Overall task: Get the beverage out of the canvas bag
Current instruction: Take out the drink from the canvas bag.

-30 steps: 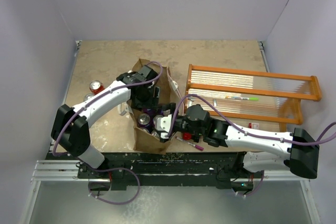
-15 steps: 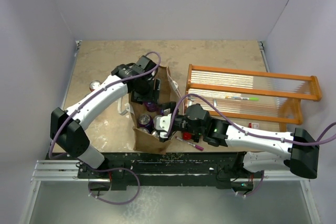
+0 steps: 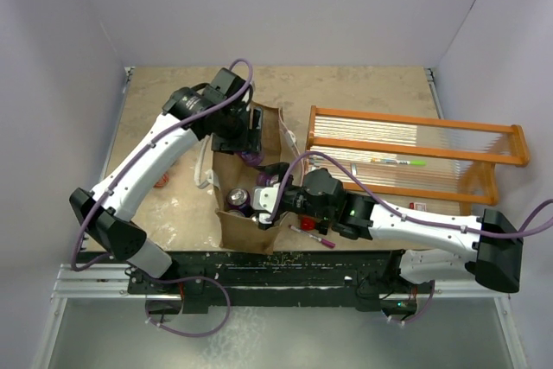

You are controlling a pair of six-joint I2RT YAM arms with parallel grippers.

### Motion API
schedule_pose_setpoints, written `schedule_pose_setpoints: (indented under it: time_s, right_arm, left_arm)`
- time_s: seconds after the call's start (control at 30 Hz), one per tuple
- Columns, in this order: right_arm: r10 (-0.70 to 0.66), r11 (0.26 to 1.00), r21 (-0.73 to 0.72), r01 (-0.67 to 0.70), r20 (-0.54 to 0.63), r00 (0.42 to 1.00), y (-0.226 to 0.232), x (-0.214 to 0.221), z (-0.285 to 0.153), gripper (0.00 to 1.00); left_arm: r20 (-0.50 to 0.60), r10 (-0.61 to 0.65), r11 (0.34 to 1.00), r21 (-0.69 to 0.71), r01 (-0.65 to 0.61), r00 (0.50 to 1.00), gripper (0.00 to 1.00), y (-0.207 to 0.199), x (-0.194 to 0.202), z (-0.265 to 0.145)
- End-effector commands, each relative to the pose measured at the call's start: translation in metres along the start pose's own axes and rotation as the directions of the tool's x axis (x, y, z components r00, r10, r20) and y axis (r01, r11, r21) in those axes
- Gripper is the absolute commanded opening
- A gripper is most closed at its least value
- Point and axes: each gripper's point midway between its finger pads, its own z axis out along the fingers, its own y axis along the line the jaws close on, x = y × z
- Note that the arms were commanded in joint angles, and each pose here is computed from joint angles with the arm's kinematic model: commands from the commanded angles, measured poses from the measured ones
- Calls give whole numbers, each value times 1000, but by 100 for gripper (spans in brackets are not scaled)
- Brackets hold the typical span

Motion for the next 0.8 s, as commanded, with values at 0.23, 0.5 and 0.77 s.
schedule_pose_setpoints:
  time_s: [0.23, 0.5, 0.77]
  right_arm:
    - [-2, 999, 53, -1, 55, 998, -21, -27, 4, 91]
    - [-26, 998, 50, 23, 60, 998, -24, -31, 11, 92]
    - [-45, 998, 38, 42, 65, 997, -25, -34, 14, 93]
  left_arm:
    - [358, -5, 994, 106, -35, 934, 0, -15, -57, -106]
    - [712, 15, 1000, -9, -13, 702, 0, 22, -97, -203]
    - [800, 77, 968, -204, 149, 595, 0, 78, -95, -227]
